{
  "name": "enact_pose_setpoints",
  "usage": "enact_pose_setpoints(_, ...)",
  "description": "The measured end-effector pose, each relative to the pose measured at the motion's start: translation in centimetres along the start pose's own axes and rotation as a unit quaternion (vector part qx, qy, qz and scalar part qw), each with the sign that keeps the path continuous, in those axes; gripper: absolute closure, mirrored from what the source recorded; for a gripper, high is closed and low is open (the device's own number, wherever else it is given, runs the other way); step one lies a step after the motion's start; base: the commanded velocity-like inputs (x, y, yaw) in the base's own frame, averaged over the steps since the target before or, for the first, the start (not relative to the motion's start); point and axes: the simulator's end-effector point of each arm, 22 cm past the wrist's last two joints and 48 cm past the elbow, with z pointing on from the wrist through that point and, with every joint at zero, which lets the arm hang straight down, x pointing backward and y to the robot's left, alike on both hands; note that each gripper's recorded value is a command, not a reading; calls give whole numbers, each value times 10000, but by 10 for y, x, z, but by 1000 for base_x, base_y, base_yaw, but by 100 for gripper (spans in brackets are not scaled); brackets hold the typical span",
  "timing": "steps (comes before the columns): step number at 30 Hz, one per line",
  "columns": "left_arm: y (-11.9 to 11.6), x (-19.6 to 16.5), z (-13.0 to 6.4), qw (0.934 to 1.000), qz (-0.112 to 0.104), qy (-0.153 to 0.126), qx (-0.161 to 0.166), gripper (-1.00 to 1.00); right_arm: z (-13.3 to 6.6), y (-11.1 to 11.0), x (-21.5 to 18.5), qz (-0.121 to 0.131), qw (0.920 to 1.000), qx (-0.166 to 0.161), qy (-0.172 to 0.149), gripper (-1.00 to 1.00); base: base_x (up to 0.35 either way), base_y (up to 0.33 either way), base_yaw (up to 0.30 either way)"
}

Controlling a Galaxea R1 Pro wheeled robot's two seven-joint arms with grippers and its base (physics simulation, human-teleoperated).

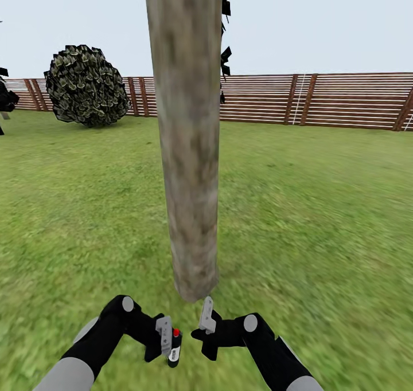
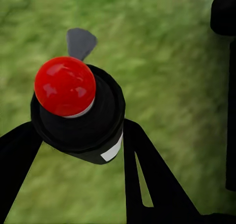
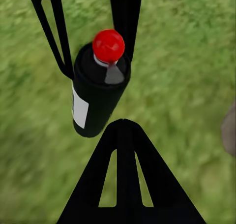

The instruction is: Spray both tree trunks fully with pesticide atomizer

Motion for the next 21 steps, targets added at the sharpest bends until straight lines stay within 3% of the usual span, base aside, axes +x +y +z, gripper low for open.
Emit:
enact_pose_setpoints(14,9,-2,3,9998,19,4,-215,100,1,0,-5,-14,10000,0,-38,100,0,0,0)
enact_pose_setpoints(21,-3,-3,11,9996,249,163,-40,100,1,0,-5,-18,10000,4,-42,100,0,0,0)
